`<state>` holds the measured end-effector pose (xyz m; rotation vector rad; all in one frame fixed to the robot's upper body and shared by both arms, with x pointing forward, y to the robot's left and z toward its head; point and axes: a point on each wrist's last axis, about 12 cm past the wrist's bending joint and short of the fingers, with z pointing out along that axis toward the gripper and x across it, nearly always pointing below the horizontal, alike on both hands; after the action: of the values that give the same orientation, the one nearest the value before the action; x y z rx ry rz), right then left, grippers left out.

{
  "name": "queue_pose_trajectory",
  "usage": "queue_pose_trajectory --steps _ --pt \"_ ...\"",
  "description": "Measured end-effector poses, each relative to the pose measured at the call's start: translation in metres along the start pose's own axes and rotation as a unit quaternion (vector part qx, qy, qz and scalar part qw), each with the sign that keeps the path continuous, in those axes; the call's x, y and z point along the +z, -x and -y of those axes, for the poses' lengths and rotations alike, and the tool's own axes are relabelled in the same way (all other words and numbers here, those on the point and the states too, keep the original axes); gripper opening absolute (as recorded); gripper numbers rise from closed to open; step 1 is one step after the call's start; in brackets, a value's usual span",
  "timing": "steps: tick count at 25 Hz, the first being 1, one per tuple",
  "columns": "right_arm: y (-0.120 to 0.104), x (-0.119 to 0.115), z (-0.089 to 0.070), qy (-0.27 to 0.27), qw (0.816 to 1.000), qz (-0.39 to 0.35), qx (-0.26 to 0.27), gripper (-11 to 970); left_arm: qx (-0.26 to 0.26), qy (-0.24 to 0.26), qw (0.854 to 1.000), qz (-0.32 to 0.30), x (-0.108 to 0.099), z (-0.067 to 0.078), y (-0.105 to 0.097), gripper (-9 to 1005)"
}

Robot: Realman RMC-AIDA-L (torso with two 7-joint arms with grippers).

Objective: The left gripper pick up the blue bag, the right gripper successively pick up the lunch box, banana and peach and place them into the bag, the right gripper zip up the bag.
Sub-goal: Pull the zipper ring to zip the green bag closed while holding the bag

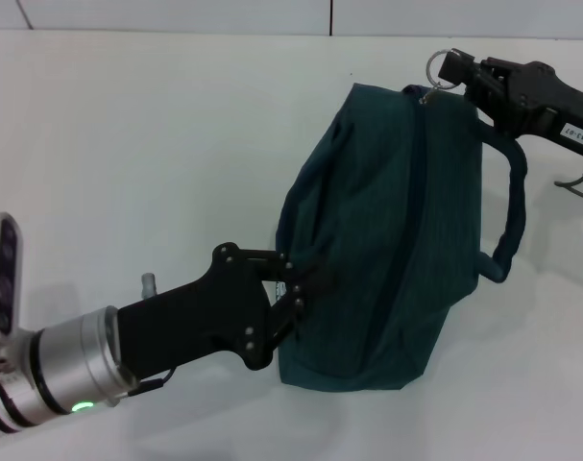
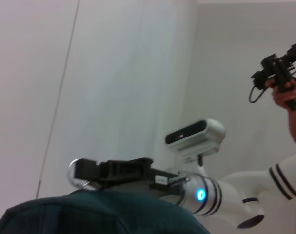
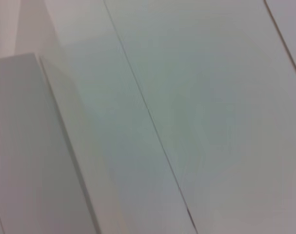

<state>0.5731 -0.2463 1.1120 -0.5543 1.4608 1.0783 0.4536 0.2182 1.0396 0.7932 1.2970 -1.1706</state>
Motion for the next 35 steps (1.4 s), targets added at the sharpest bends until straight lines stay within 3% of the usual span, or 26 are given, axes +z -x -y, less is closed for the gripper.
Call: queue_pose_trajectory --steps 6,15,18,24,35 --pt "-0.005 -0.002 0.0 -0.008 1.0 -0.002 -0.005 6 0.009 -0.001 1.0 0.02 -0.006 -0.001 0.007 52" --pt "-0.016 -0.023 -0.021 0.041 0.999 0.031 0.011 7 -0.009 0.124 0.989 0.081 -0.032 -0.02 0.021 51" --pt "-0.017 -0.029 -0.02 0.023 0.999 0.045 0.014 7 -0.024 0.151 0.985 0.074 -0.038 -0.029 0.023 51" --pt "-0.023 -0.029 -0.004 -0.041 0.999 0.026 0.021 7 -0.028 0.159 0.985 0.061 -0.038 -0.033 0.022 50" --pt "-0.029 -0.03 -0.001 -0.059 0.998 0.009 0.027 6 -0.037 0.147 0.987 0.058 -0.036 -0.037 0.027 51"
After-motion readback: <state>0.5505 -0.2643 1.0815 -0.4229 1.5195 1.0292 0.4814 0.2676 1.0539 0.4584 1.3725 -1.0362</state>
